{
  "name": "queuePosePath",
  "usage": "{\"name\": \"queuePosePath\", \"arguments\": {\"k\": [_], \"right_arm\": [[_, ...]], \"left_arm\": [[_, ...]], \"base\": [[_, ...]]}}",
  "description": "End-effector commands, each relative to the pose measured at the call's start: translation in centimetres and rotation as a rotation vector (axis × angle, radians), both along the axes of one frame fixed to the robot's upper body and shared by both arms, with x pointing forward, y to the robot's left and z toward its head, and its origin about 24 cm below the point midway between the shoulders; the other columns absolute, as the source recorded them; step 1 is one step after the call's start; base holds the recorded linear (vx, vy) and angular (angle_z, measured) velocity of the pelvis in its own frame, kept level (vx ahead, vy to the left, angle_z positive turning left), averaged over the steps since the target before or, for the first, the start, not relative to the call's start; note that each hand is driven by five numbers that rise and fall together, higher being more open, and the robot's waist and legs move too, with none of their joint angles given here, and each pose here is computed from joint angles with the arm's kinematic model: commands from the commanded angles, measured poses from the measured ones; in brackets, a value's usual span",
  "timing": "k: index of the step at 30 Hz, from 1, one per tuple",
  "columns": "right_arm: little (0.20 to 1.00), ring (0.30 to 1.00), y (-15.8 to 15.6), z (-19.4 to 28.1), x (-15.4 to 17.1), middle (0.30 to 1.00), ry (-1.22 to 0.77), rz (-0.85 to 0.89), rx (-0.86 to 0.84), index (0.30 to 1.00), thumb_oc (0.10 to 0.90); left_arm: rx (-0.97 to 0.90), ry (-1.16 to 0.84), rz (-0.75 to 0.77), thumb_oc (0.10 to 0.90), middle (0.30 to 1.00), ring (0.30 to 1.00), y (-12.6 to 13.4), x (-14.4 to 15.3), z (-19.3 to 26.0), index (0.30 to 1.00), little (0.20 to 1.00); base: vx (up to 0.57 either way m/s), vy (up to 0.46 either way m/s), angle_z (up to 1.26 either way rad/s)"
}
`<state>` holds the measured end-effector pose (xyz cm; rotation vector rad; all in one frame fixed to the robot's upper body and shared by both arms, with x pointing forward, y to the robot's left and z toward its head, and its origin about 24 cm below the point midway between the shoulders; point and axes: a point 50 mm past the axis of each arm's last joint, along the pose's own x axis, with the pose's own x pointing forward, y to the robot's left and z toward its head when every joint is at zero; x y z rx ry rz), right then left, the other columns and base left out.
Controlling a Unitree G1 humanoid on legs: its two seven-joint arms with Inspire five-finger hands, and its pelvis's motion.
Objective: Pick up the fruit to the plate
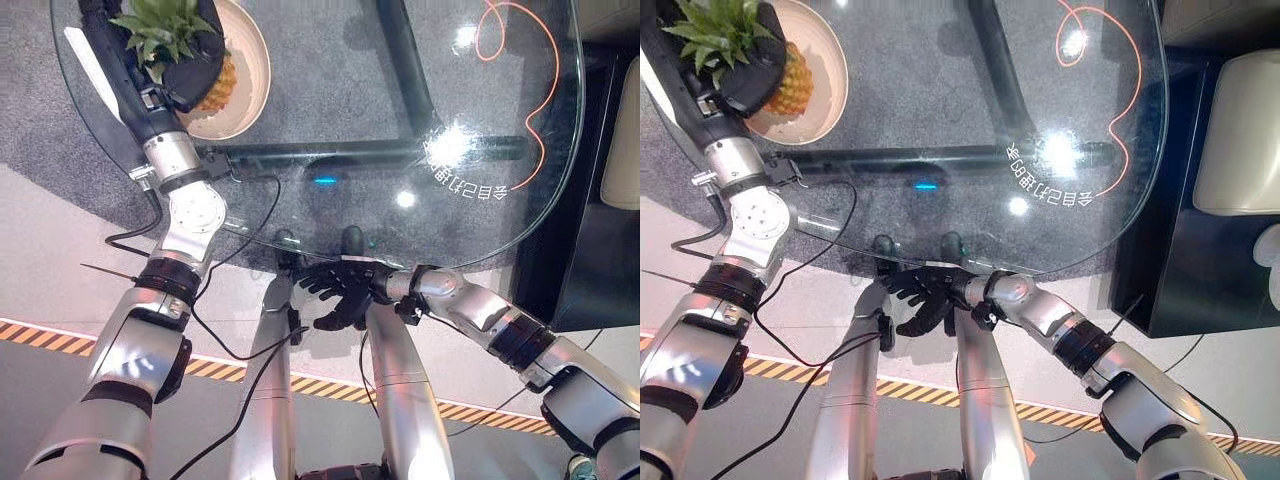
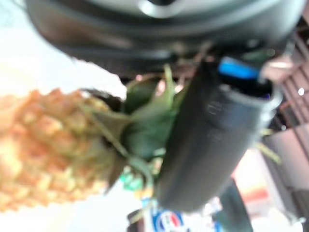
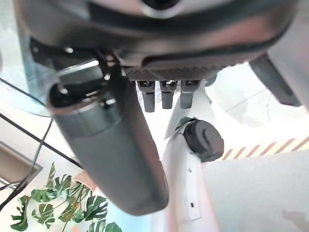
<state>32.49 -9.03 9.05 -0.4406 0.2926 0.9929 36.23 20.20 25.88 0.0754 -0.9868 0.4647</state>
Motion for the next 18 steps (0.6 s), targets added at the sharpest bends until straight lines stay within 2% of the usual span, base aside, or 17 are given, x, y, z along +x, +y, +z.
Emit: {"name": "queuePosePath", "arguments": {"k": [1, 5, 18], "right_arm": [[0.9, 0.9, 1.8, -1.3, -2.1, 0.9, 0.054, 0.097, 0.092, 0.9, 0.8], [0.9, 0.9, 1.9, -1.1, -2.2, 0.9, 0.048, 0.1, 0.096, 0.9, 0.8], [0.9, 0.9, 1.5, -2.0, -3.0, 0.9, 0.052, 0.102, 0.099, 0.9, 0.8]], "left_arm": [[0.066, -0.109, -0.084, 0.8, 0.9, 0.9, -1.1, -0.9, 2.1, 0.9, 0.9], [0.112, -0.044, -0.113, 0.8, 0.9, 0.9, -1.1, -0.6, 1.5, 0.9, 0.9], [0.056, 0.073, -0.135, 0.8, 0.9, 0.9, 1.0, -0.6, -1.0, 0.9, 0.9]], "base": [[-0.02, -0.063, 0.03], [-0.03, -0.064, 0.0], [-0.01, -0.066, 0.03]]}}
